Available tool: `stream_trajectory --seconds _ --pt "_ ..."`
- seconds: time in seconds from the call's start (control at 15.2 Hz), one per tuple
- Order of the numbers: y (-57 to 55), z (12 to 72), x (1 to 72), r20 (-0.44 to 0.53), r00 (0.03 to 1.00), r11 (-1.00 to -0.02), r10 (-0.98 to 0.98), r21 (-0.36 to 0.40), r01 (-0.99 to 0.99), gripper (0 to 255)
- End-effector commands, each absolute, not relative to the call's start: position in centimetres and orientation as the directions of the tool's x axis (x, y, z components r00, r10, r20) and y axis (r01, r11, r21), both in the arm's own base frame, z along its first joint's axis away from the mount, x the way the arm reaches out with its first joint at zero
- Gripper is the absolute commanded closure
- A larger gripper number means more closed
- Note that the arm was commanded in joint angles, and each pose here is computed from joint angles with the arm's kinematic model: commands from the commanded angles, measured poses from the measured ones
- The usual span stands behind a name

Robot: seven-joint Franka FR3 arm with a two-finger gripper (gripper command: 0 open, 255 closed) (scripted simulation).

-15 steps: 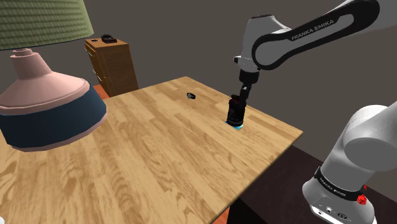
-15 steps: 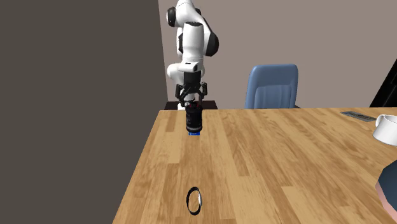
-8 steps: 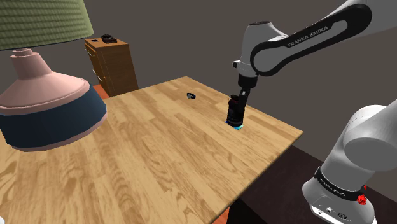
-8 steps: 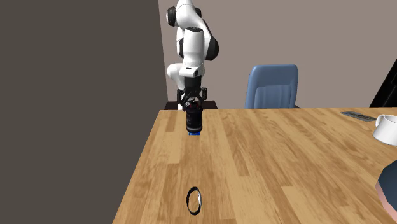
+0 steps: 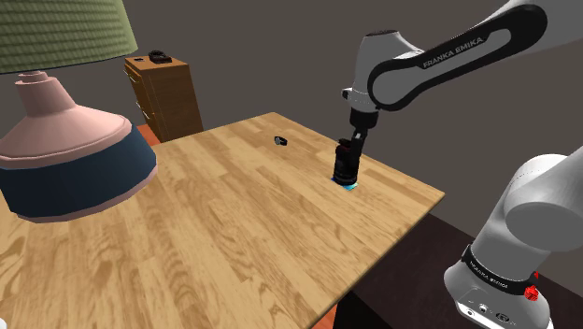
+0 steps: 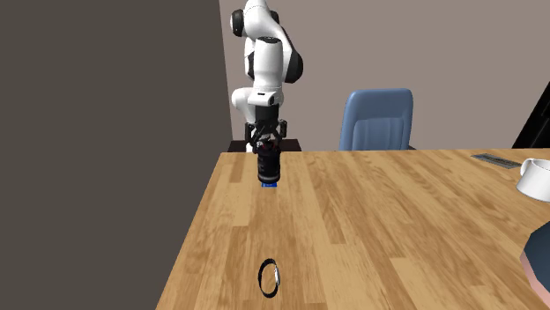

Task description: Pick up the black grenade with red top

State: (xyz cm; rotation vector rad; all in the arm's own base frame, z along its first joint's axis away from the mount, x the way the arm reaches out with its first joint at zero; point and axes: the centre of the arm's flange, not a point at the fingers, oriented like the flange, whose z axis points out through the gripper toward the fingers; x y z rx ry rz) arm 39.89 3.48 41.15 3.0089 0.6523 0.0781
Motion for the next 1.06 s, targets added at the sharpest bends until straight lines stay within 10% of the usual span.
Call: stream_trajectory --seconds 0.0,0.99 --pt "3.4 42.0 39.9 0.037 0.909 -0.909 0.415 0.071 0.412 255" --pt "3.4 48.9 39.9 0.037 0.909 -0.909 0.415 0.071 0.412 255"
